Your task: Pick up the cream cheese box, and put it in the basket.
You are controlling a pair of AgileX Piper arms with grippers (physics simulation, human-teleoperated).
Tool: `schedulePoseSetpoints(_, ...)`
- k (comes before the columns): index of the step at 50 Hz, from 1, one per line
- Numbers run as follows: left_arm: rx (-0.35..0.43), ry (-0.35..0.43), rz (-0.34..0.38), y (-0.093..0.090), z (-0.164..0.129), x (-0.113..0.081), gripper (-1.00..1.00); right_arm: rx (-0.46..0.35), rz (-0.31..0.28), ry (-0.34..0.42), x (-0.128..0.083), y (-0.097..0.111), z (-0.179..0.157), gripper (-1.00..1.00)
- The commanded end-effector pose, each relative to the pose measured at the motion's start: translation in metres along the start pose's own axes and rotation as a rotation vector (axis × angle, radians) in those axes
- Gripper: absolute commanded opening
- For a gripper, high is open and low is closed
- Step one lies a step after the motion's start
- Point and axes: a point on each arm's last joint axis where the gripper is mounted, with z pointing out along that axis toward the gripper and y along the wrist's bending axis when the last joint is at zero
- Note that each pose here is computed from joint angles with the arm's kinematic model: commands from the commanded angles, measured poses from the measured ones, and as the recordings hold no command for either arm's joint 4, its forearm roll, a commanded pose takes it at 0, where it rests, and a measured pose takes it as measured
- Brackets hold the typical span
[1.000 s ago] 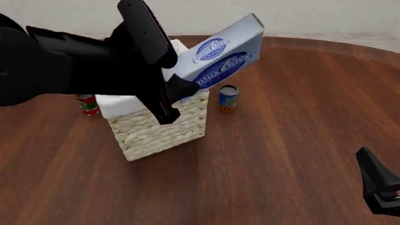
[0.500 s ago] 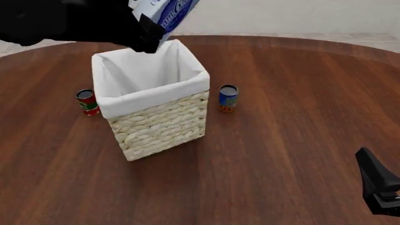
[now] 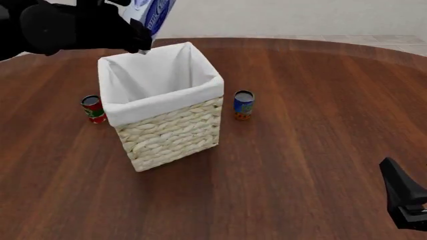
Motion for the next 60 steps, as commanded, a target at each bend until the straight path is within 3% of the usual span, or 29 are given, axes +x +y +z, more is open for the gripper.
schedulePoseSetpoints(1, -0.014, -0.003, -0.03, 0.002, 0.001, 0.015, -1.0, -0.001, 0.0, 0.001, 0.0, 0.0, 0.0, 1.0)
schedulePoseSetpoints(17, -0.006, 0.003, -0.034, -0.005, -0.004, 0.035, -1.0, -0.005, -0.001, 0.002, 0.0, 0.0, 0.0, 1.0)
schedulePoseSetpoints(25, 0.038, -0.035, -0.029, -0.022, -0.017, 0.036, -1.0, -0.006, -0.002, 0.004, 0.0, 0.0, 0.0, 1.0)
schedulePoseSetpoints(41, 0.046, -0.002, -0.033, -0.027, 0.001, 0.053, -1.0, -0.007, -0.003, 0.005, 0.0, 0.0, 0.0, 1.0)
schedulePoseSetpoints(60, 0.039, 0.02, -0.043, -0.025, 0.014, 0.06, -1.0, -0.01, -0.003, 0.009, 0.001, 0.001, 0.0, 1.0)
